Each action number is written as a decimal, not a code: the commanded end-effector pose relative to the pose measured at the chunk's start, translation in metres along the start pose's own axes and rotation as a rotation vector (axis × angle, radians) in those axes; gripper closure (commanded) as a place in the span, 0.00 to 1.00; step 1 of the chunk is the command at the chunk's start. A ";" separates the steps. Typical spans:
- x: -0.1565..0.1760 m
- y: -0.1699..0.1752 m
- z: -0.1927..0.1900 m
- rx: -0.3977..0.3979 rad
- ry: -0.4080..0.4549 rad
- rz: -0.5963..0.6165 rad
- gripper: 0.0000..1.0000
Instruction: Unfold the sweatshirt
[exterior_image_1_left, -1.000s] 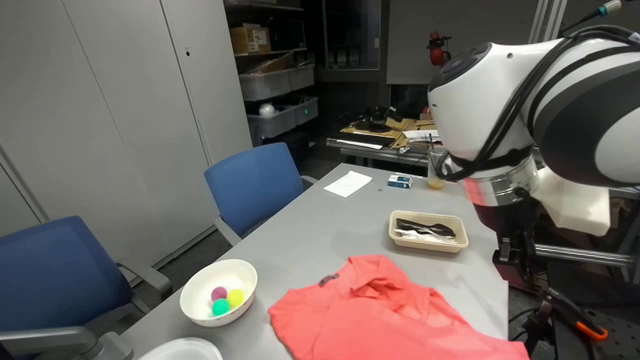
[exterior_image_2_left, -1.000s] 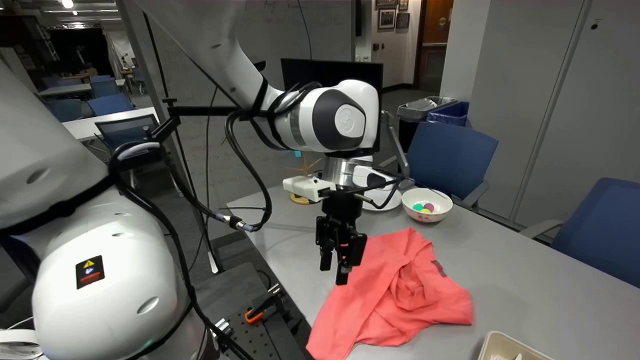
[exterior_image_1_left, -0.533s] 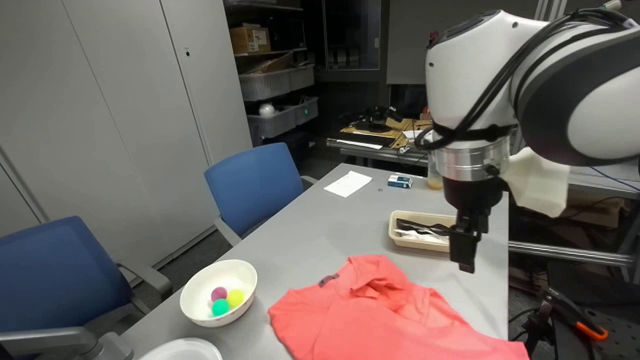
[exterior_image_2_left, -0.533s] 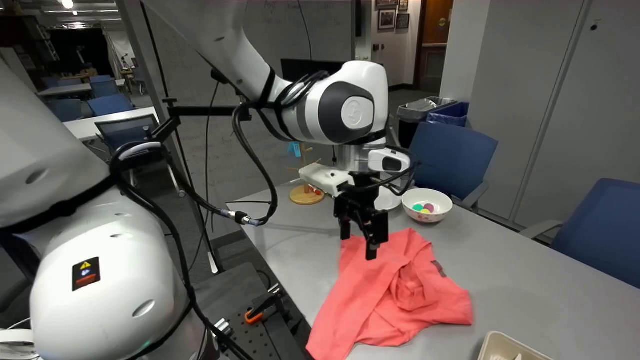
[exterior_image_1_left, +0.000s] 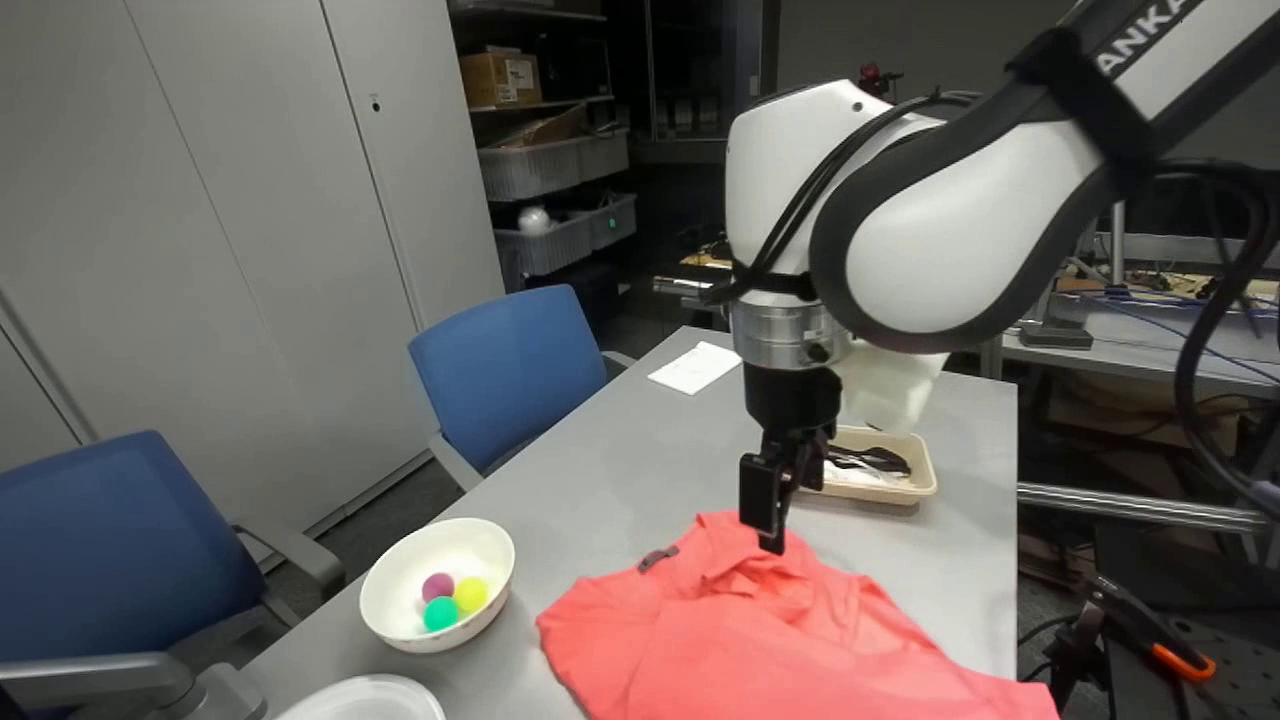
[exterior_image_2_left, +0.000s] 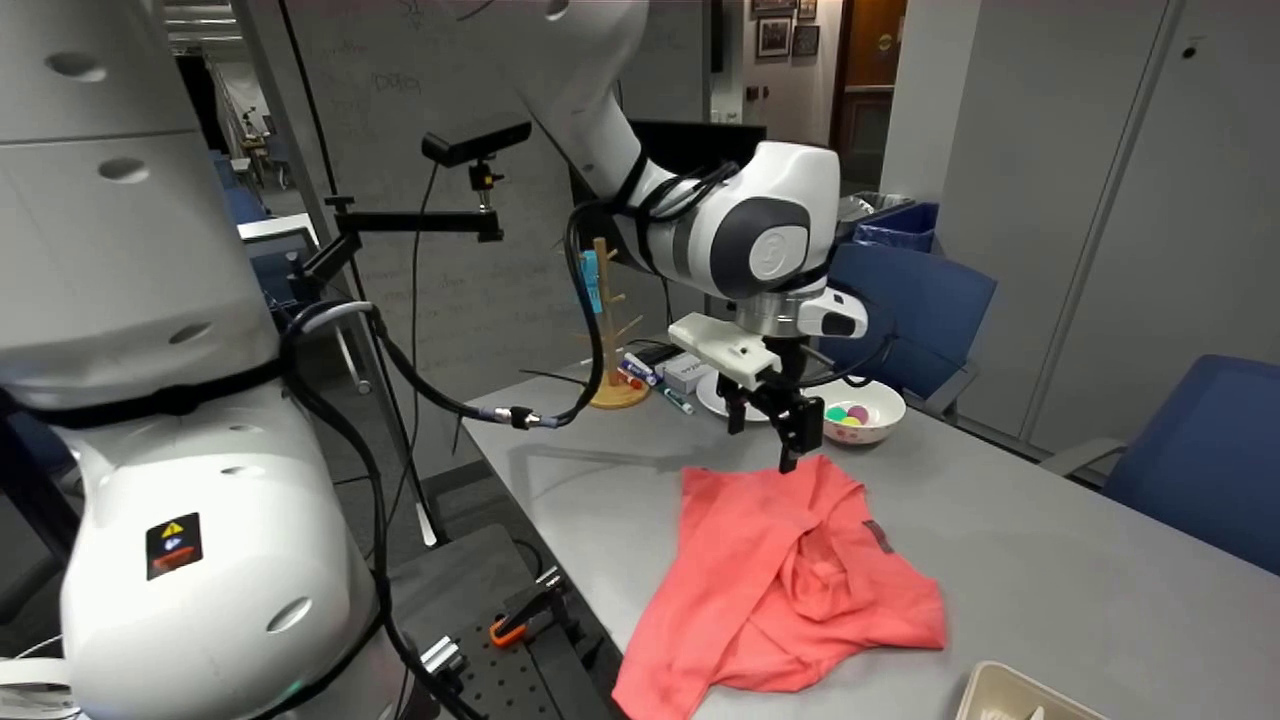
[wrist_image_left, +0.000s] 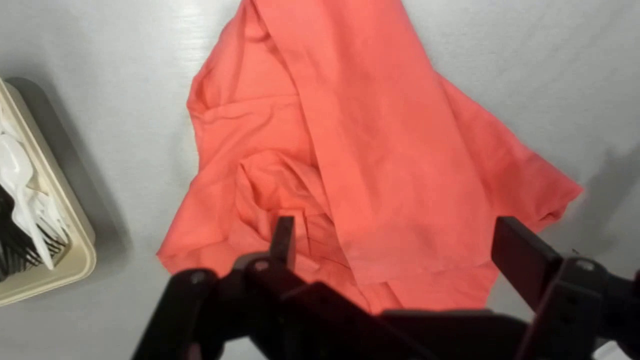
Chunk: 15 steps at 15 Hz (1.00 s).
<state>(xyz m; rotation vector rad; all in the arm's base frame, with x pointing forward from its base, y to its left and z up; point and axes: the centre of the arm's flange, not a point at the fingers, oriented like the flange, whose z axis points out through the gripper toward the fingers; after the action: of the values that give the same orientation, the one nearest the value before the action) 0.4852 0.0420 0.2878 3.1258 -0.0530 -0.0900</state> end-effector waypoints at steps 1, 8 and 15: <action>0.004 -0.002 0.004 0.000 -0.005 -0.001 0.00; 0.032 -0.023 0.032 0.097 0.057 -0.187 0.00; 0.058 -0.038 0.085 0.258 0.078 -0.478 0.00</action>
<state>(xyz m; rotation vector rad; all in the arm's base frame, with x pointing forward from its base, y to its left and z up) 0.5188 0.0887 0.2243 3.2952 0.5411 0.0599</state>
